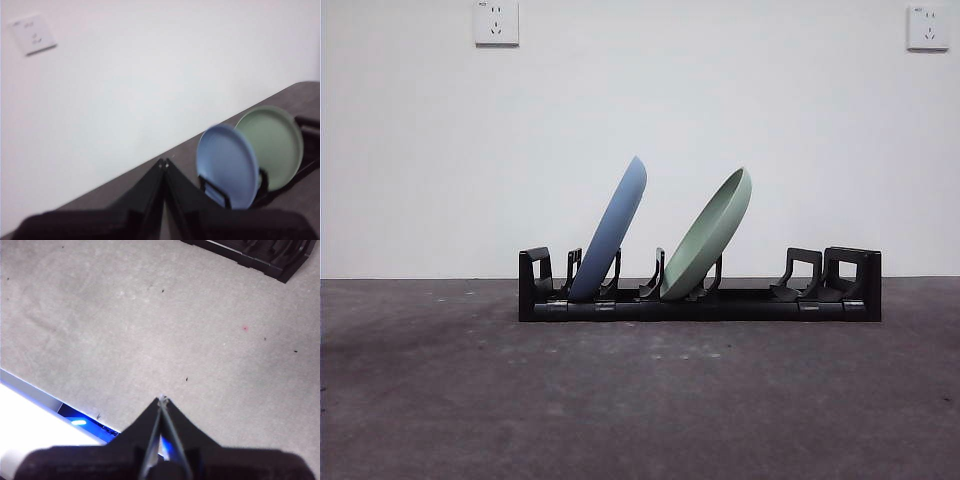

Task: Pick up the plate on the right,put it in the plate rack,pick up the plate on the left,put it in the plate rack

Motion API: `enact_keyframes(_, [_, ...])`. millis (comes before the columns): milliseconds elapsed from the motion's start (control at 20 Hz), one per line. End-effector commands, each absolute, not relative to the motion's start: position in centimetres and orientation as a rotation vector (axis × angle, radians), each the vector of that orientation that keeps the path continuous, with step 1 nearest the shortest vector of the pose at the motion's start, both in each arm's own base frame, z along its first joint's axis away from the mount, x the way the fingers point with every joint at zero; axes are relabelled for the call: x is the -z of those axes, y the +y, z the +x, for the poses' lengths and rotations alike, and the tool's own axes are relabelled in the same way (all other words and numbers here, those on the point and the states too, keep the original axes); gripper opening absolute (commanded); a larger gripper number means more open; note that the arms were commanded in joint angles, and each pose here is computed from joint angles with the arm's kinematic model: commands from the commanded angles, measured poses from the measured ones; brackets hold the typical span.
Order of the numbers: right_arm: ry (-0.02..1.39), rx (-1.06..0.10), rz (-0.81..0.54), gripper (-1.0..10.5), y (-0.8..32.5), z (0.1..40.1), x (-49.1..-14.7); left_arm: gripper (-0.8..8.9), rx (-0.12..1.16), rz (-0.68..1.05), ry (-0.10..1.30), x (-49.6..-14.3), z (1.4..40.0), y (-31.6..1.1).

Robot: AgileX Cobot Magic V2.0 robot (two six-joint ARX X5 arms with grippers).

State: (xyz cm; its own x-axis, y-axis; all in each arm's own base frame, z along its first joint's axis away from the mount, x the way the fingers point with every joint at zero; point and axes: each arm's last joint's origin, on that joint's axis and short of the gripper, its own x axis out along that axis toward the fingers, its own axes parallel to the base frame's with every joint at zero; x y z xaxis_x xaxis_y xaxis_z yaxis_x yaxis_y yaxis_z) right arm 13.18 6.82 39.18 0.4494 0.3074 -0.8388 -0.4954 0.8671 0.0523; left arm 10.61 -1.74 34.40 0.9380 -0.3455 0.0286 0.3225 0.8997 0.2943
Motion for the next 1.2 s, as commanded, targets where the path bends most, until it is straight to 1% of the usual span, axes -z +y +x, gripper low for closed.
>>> enact_keyframes(50, [1.013, -0.493, -0.216, 0.0, 6.8, 13.1, -39.0, -0.04, 0.321, 0.298, -0.024, -28.6, 10.6, -1.4])
enact_keyframes(150, [1.013, -0.493, -0.216, 0.0, 6.8, 13.1, -39.0, -0.03, 0.311, 0.292, 0.018, -24.8, 10.3, -1.3])
enact_keyframes(300, [1.013, -0.493, -0.216, 0.0, 6.8, 13.1, -39.0, -0.04, 0.294, 0.258, 0.071, -20.6, 9.9, -1.2])
enact_keyframes(400, [1.013, -0.493, -0.216, 0.0, 6.8, 13.1, -39.0, -0.04, 0.266, 0.231, 0.094, -18.5, 9.8, -1.1])
enact_keyframes(550, [1.013, -0.493, -0.216, 0.0, 6.8, 13.1, -39.0, -0.03, 0.242, 0.191, 0.115, -16.5, 9.7, -1.0])
enact_keyframes(700, [1.013, -0.493, -0.216, 0.0, 6.8, 13.1, -39.0, -0.03, 0.241, 0.156, 0.144, -15.0, 9.6, -1.0])
enact_keyframes(850, [1.013, -0.494, -0.215, 0.0, 6.8, 13.1, -39.0, -0.03, 0.224, 0.148, 0.143, -15.0, 9.5, -1.0])
enact_keyframes(950, [1.013, -0.493, -0.216, 0.0, 6.8, 13.1, -39.0, -0.03, 0.224, 0.112, 0.142, -15.1, 9.6, -1.0])
enact_keyframes(1200, [1.013, -0.493, -0.216, 0.0, 6.8, 13.1, -39.0, -0.03, 0.223, 0.111, 0.149, -15.0, 9.6, -1.0])
